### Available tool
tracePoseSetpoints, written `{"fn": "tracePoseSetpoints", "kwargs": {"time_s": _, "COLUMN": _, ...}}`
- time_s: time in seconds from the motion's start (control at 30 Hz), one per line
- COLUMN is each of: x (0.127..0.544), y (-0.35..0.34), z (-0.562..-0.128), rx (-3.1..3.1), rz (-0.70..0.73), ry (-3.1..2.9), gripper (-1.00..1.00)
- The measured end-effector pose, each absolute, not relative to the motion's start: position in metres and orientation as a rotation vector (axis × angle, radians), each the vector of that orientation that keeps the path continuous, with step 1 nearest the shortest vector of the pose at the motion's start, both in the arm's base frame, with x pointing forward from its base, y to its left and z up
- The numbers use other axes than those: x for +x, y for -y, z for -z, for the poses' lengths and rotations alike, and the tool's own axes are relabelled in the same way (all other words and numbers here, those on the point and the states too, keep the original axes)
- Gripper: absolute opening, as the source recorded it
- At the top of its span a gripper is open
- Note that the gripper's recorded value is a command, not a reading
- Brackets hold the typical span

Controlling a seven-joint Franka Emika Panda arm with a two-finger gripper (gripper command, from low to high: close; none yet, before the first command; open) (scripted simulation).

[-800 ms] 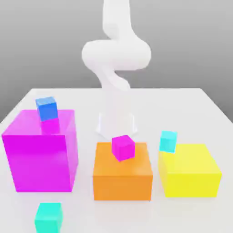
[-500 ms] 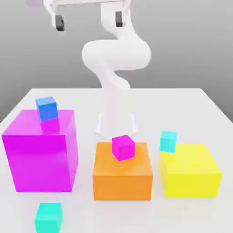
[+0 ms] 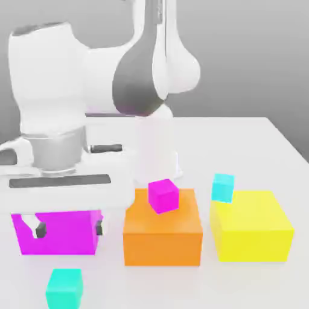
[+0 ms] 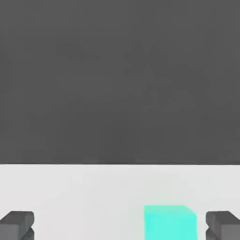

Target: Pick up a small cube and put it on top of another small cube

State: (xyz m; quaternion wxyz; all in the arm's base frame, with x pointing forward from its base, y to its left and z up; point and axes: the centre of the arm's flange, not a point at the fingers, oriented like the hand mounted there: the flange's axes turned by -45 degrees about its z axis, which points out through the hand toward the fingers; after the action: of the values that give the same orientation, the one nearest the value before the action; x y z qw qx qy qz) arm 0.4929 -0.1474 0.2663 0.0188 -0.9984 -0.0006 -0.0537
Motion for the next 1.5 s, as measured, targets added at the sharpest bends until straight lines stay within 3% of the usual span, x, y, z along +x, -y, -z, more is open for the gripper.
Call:
{"fn": "tracePoseSetpoints", "kwargs": {"time_s": 0.13, "x": 0.475, "y": 0.169, "z": -0.203, "rx": -3.137, "rz": 0.025, "ry": 0.004, "gripper": 0.00}}
{"fn": "tracePoseSetpoints", "kwargs": {"time_s": 0.27, "x": 0.473, "y": 0.172, "z": -0.148, "rx": -3.143, "rz": 0.002, "ry": 0.006, "gripper": 0.00}}
{"fn": "tracePoseSetpoints", "kwargs": {"time_s": 0.3, "x": 0.472, "y": 0.172, "z": -0.139, "rx": -3.142, "rz": 0.001, "ry": 0.005, "gripper": -1.00}}
{"fn": "tracePoseSetpoints", "kwargs": {"time_s": 0.53, "x": 0.472, "y": 0.172, "z": -0.139, "rx": -3.142, "rz": -0.001, "ry": 0.005, "gripper": -1.00}}
{"fn": "tracePoseSetpoints", "kwargs": {"time_s": 0.7, "x": 0.471, "y": 0.169, "z": -0.197, "rx": -3.136, "rz": 0.000, "ry": 0.022, "gripper": -1.00}}
{"fn": "tracePoseSetpoints", "kwargs": {"time_s": 0.93, "x": 0.449, "y": 0.106, "z": -0.253, "rx": -3.040, "rz": 0.006, "ry": 0.354, "gripper": -1.00}}
{"fn": "tracePoseSetpoints", "kwargs": {"time_s": 1.5, "x": 0.337, "y": -0.002, "z": -0.343, "rx": -2.833, "rz": 0.011, "ry": 1.191, "gripper": -1.00}}
